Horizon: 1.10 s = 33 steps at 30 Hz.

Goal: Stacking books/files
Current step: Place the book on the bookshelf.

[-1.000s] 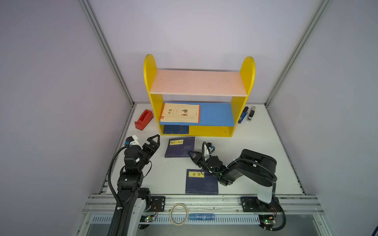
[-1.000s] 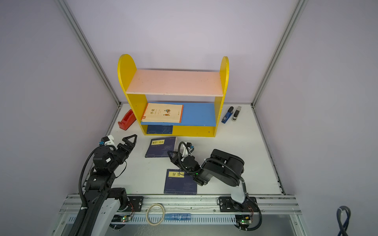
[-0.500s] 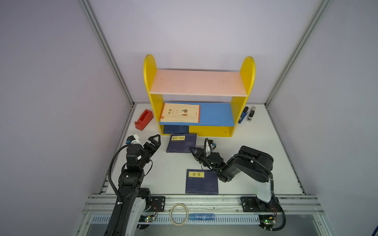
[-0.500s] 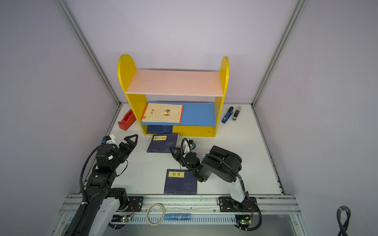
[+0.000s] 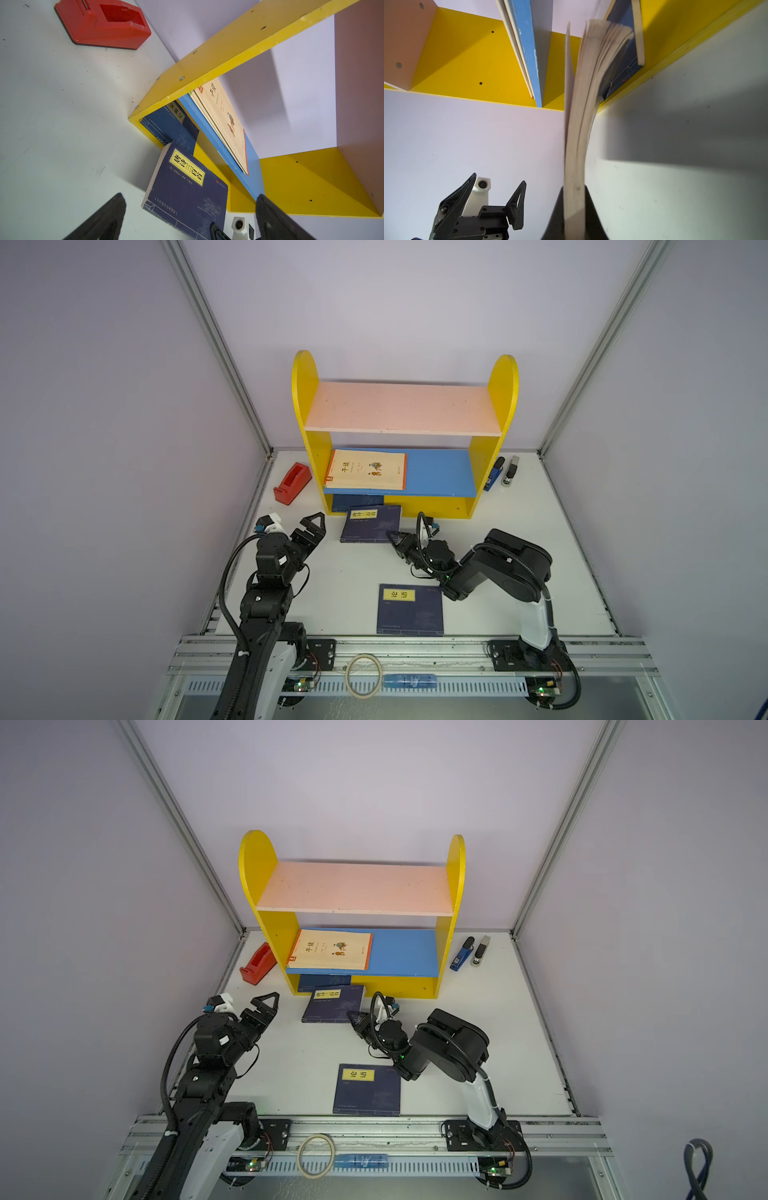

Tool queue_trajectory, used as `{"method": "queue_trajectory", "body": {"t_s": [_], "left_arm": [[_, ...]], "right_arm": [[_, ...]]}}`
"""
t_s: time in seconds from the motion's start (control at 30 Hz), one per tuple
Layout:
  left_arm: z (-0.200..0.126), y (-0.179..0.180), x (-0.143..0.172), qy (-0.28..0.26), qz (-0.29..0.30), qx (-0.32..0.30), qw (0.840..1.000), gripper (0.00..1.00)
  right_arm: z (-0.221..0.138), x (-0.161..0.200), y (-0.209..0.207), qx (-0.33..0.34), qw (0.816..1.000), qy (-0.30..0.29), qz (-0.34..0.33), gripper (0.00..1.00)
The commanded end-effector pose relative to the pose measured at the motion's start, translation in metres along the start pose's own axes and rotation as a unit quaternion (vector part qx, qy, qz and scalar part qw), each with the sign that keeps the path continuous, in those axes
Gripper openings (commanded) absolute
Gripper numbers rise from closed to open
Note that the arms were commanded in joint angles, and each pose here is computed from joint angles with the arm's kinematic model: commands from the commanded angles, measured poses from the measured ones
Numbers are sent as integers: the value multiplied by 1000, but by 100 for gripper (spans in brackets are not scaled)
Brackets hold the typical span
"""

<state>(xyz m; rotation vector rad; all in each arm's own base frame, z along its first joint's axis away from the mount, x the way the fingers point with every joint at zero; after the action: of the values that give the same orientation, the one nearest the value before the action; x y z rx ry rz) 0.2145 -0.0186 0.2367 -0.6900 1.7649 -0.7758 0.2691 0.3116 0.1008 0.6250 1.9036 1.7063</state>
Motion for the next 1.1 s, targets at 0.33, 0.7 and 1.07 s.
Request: {"method": "queue_trajectory", "body": {"t_s": [0.33, 0.7, 1.07], "left_arm": [[0, -3, -4, -10, 9, 1, 1000, 100], [0, -2, -4, -11, 9, -2, 1000, 100], [0, -2, -4, -10, 8, 0, 1000, 100]], "right_arm": [[21, -11, 6, -45, 999, 23, -4, 0], [31, -16, 16, -64, 998, 22, 4, 0], [22, -22, 31, -76, 997, -2, -12, 0]]}}
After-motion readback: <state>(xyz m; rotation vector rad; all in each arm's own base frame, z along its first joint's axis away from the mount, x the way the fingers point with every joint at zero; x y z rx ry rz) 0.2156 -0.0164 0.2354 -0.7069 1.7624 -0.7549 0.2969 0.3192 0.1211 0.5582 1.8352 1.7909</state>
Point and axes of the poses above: each gripper's point midway between its finger pads, its own z axis out along the fingers, its own y axis along the line the jaws close on, x = y × z, the point moved 7 cm from there along -z, back along the fingers, and after that the axes turned 4 degrees about z, right-handed, at the moved point
